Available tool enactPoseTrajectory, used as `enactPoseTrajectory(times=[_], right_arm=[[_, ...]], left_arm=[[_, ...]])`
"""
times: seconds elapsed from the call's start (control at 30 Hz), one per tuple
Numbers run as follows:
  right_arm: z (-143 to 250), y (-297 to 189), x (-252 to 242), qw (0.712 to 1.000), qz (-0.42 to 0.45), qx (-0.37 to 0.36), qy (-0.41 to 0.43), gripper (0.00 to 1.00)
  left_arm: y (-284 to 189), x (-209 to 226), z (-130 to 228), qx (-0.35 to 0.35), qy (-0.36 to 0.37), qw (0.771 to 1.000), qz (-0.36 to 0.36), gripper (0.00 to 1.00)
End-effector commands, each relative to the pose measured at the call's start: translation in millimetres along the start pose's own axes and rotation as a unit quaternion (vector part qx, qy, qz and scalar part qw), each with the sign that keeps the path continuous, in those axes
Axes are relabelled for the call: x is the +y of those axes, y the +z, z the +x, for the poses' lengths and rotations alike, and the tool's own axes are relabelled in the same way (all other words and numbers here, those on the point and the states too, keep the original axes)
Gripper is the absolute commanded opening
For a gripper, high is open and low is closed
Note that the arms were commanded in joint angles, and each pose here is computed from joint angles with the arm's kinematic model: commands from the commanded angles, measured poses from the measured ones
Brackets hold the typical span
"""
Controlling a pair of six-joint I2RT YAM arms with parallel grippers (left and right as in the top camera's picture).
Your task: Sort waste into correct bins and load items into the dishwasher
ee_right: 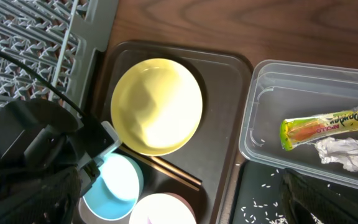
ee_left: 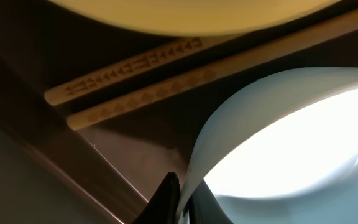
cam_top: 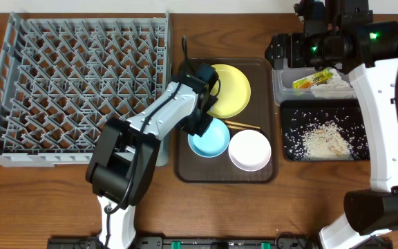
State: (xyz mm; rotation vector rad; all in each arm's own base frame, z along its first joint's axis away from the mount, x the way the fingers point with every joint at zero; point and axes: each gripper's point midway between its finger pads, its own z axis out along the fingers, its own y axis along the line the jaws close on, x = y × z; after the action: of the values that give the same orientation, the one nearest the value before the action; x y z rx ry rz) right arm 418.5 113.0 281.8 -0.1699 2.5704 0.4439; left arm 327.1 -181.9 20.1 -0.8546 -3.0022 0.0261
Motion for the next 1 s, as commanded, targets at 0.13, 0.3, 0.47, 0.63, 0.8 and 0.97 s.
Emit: enactPoseTrajectory(times=[0.13, 0.3, 0.47, 0.63, 0.8, 0.97], right_arm=[[1, 3, 0, 1.0, 0.004, 0.004, 0.0, 0.99], [1, 3, 0, 1.0, 0.004, 0.005, 0.0, 0.99], [1, 3, 0, 1.0, 0.004, 0.005, 0.0, 0.99], [1, 3, 0, 1.0, 0.004, 0.005, 0.0, 0.99], [1, 3, 0, 1.0, 0.004, 0.005, 0.0, 0.99], [1, 3, 0, 1.0, 0.004, 0.005, 0.0, 0.99]], left_arm=[[-28, 3, 9, -0.005, -0.02, 1.0, -0.002, 0.08], [-95, 9, 1, -0.09, -0.027, 0.996, -0.008, 0.07], [-181, 32, -19, -0.25, -0.041, 0.964, -0.075, 0.08], [-220, 46, -22, -0.312, -0.047, 0.941, -0.123, 0.08], [-186, 21, -8, -0.251, -0.024, 0.966, -0.051, 0.32], [-155, 1, 10, -0.18, -0.06, 0.982, 0.017, 0.48]])
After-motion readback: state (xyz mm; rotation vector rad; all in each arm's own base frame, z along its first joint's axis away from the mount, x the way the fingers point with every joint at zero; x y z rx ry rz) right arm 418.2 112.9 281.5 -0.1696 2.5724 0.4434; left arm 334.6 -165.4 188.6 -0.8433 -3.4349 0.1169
